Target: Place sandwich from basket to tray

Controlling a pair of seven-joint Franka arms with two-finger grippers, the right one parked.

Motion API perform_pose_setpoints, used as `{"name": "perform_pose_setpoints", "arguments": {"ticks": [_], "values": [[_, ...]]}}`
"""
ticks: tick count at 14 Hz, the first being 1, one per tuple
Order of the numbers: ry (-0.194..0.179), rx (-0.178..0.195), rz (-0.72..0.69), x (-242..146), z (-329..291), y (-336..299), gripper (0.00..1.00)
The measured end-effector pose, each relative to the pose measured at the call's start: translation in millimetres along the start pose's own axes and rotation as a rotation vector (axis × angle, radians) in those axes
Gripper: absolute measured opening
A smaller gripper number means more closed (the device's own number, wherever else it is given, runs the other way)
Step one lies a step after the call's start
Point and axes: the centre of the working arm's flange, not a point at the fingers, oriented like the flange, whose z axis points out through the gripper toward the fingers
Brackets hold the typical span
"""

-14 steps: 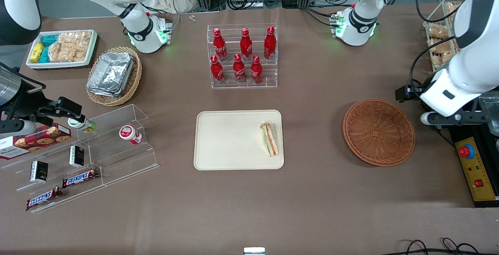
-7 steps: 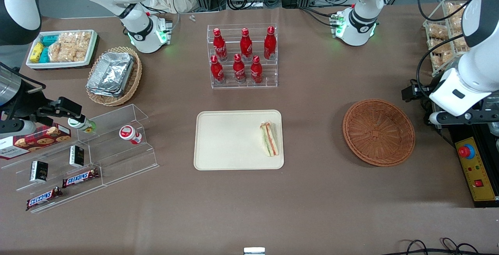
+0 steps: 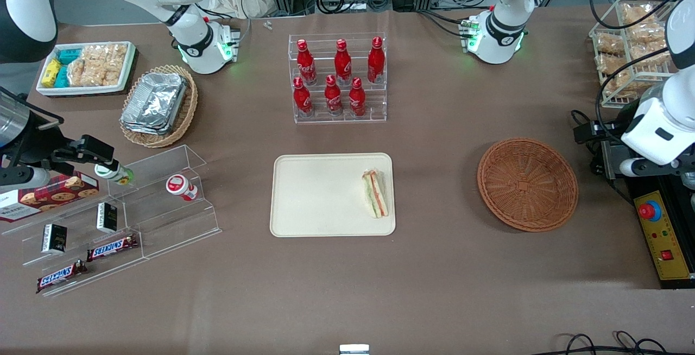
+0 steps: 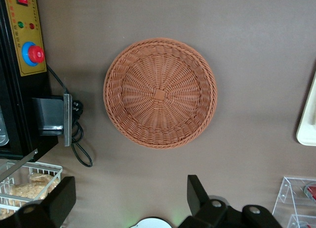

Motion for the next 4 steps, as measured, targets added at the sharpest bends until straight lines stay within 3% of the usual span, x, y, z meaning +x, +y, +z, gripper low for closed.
{"name": "perform_pose_setpoints", "arguments": {"ticks": [4], "values": [[0.014,-0.010,-0.041,3.1,-0.7,-5.2,1.00]]}}
